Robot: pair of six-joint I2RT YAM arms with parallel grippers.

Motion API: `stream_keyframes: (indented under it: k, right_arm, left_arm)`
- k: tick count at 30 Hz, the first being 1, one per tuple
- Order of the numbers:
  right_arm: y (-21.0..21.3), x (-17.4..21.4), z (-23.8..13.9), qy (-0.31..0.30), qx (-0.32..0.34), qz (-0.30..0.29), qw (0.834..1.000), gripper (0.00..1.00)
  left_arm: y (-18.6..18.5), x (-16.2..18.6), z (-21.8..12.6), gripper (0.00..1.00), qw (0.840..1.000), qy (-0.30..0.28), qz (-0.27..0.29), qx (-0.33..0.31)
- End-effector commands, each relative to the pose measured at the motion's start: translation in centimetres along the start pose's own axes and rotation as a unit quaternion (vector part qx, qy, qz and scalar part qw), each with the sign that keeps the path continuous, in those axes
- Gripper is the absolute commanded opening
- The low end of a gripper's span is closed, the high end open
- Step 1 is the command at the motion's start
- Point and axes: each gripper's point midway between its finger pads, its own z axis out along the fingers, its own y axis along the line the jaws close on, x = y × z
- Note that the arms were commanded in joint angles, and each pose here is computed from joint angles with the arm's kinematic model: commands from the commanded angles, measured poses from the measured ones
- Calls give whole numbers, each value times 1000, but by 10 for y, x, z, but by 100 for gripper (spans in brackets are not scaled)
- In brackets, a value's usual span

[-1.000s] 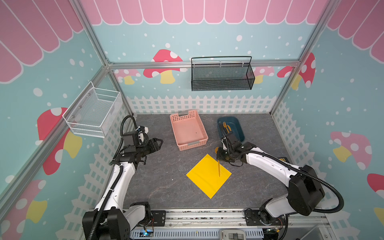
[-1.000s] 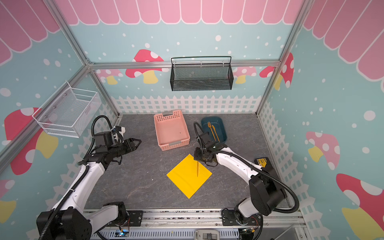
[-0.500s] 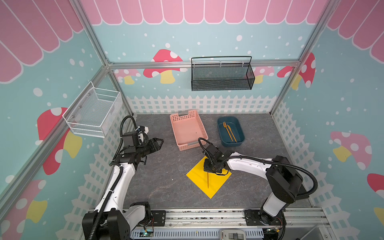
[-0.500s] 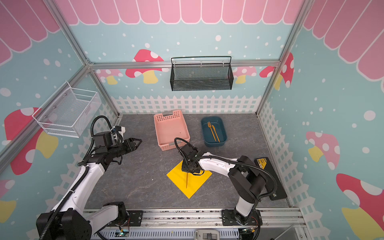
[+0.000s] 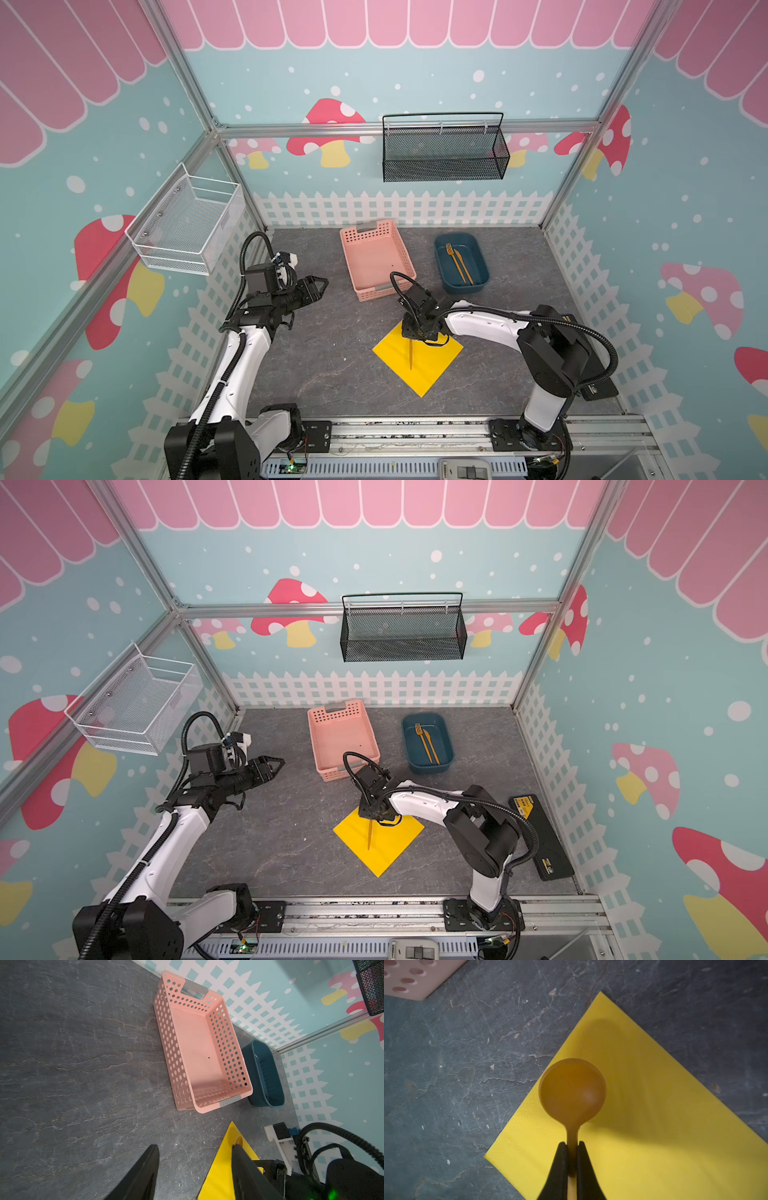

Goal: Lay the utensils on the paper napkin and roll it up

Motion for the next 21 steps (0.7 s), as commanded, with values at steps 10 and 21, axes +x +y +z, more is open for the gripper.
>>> stream_keyframes:
  k: [10, 21]
  right_arm:
    - [1, 2, 14, 7, 7, -10, 1000, 1]
    - [4, 1, 17, 7, 4, -14, 1000, 1]
  left_arm:
    - [-2, 0, 1, 60, 1000, -1, -3, 14]
    - [-1, 2, 1, 61, 1000, 1, -5, 13]
